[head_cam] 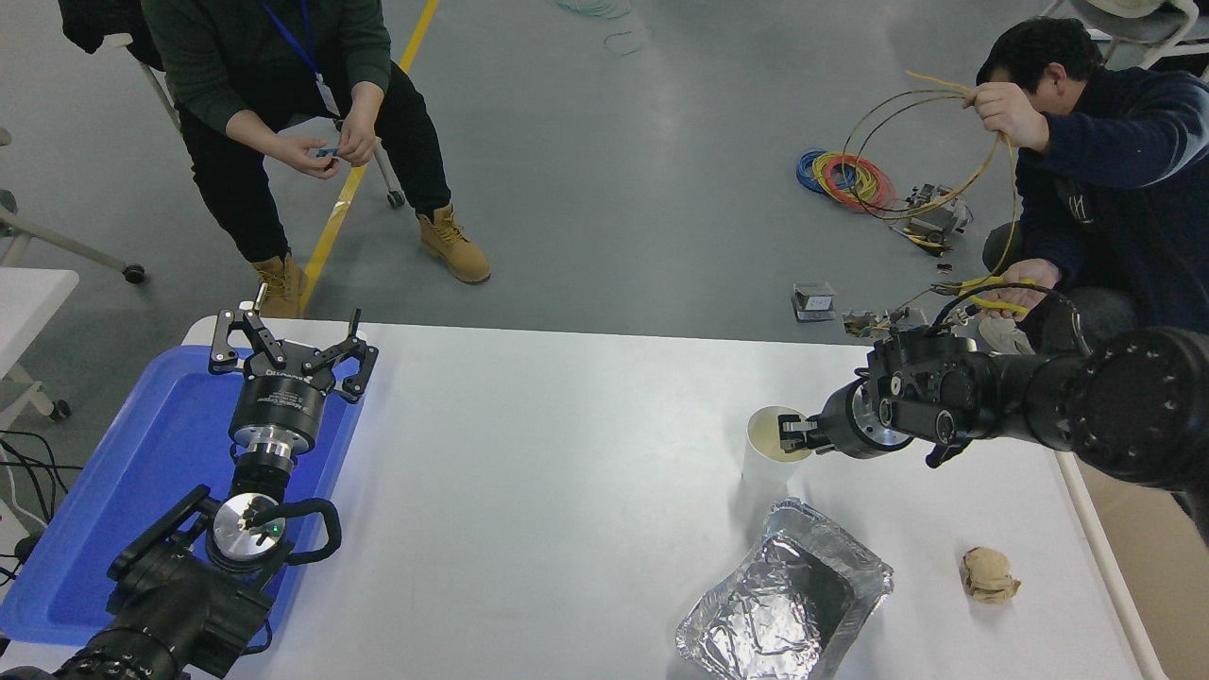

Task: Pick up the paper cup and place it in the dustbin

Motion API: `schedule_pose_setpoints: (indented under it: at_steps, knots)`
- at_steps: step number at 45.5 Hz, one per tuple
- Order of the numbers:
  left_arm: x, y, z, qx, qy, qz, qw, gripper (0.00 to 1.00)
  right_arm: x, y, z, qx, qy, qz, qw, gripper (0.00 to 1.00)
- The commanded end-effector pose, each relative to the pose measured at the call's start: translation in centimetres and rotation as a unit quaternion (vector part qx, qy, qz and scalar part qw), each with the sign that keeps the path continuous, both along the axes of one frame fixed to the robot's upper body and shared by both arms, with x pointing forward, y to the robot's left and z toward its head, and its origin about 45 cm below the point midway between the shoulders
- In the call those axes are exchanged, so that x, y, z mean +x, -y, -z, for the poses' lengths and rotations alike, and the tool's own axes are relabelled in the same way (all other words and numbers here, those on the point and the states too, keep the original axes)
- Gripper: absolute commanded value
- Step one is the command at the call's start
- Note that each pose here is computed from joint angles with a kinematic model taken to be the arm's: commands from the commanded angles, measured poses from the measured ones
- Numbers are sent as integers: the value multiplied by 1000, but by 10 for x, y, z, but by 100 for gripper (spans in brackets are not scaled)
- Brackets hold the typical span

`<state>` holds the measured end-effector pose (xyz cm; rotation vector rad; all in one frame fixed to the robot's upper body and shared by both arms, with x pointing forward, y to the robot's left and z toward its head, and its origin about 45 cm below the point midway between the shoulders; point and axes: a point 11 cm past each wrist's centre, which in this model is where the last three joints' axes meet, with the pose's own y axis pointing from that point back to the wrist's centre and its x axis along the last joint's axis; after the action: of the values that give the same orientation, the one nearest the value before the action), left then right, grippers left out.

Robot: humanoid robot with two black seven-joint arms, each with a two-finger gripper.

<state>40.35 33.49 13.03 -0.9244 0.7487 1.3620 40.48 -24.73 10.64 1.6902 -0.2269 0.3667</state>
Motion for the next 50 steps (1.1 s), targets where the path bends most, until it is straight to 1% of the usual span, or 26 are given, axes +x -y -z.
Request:
schedule_pose_setpoints:
  at_steps: [1,10,16,23,29,37,50]
  knots:
    - [0,0,0,0,0,0,1000,100,3,-5,-4,6,7,-19,1000,0]
    - [0,0,0,0,0,0,1000,100,9,-5,-13,4,16,-20,1000,0]
    - [0,0,0,0,0,0,1000,100,21,-1,-35,2,30,-18,999,0]
    - [0,0,0,0,0,0,1000,100,32,24,-82,0,41,2,999,0]
    - [0,0,0,0,0,0,1000,100,45,30,-133,-2,63,2,998,0]
    - [0,0,0,0,0,0,1000,100,59,33,-192,-20,73,1,997,0]
    - [0,-1,0,0,0,-1,1000,100,58,38,-267,-18,81,9,996,0]
